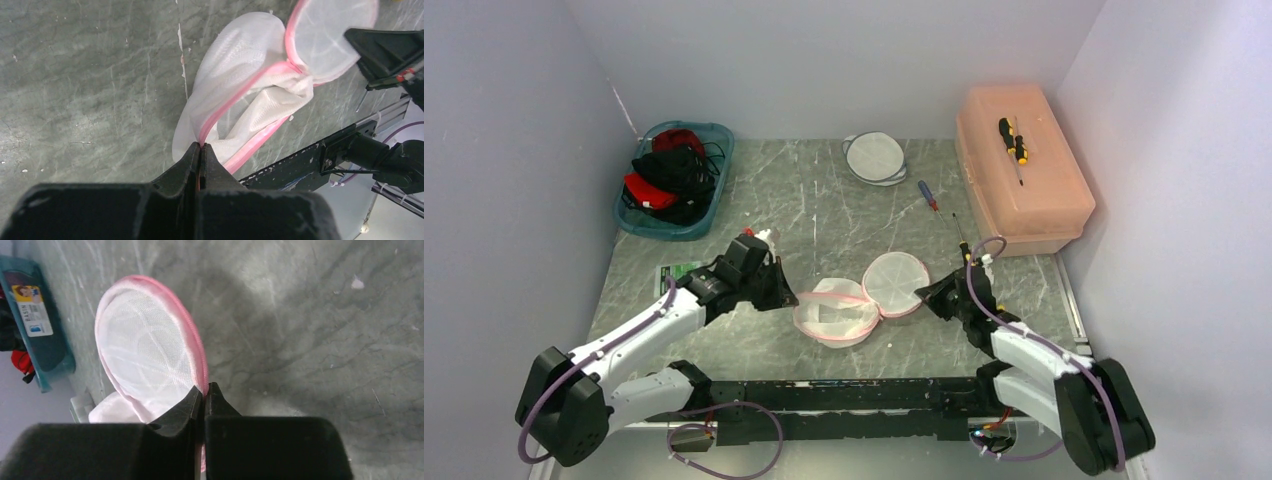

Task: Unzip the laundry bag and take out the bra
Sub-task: Close the laundry bag at the center of the board.

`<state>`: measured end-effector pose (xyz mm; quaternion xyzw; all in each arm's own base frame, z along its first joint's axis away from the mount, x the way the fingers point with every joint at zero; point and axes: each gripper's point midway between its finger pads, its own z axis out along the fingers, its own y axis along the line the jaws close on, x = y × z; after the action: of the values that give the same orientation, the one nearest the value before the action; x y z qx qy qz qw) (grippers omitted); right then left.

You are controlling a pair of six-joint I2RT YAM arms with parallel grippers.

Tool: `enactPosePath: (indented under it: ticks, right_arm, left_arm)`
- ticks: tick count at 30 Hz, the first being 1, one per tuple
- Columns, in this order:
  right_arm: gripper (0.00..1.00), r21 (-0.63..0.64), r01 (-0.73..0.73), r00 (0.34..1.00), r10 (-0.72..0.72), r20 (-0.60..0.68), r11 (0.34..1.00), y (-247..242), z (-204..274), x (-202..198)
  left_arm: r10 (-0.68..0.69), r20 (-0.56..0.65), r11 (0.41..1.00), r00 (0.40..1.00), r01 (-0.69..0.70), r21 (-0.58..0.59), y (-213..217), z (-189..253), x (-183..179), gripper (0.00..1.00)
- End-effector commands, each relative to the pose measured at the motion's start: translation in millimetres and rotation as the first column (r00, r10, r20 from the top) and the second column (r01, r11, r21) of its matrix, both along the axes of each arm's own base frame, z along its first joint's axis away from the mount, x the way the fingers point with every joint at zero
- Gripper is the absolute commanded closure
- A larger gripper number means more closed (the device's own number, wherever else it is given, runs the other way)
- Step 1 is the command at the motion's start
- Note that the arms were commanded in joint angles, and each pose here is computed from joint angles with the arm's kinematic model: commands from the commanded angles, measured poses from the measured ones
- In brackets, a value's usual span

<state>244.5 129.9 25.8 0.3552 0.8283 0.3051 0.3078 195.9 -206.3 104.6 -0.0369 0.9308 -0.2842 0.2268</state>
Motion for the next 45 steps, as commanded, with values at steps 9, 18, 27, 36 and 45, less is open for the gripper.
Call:
enactPosePath:
  ticks: [9, 18, 27, 36, 45]
  right_arm:
    - [1.0, -0.544, -0.062, 0.871, 0.311, 0.379, 0.837, -13.7, 120.1, 12.7]
    - [1.0, -0.763, 0.07, 0.793, 0.428, 0.434, 0.643, 15.8, 157.0, -8.7]
    - [1.0, -0.797, 0.178, 0.729, 0.467, 0.5, 0.576, 31.1, 173.7, -18.8]
    - [1.0, -0.817, 0.219, 0.676, 0.521, 0.521, 0.533, 37.3, 176.5, -26.7]
    - [1.0, -0.833, 0.224, 0.665, 0.545, 0.51, 0.506, 41.2, 176.8, -30.7]
  left_arm:
    - [-0.018, 0.05, 1.0, 0.999, 0.017, 0.013, -14.7, 11.9, 29.2, 0.97]
    - [-0.027, 0.038, 0.999, 0.999, 0.027, -0.025, -33.3, 29.5, 44.6, 0.55]
    - [0.045, -0.017, 0.965, 0.999, -0.048, -0.259, -50.6, 92.5, 30.9, 0.06]
    - [0.224, -0.221, 0.804, 0.949, -0.308, -0.509, -92.7, 149.2, 38.8, 0.06]
    - [0.194, -0.324, 0.812, 0.926, -0.336, -0.477, -139.3, 141.4, 70.1, 0.06]
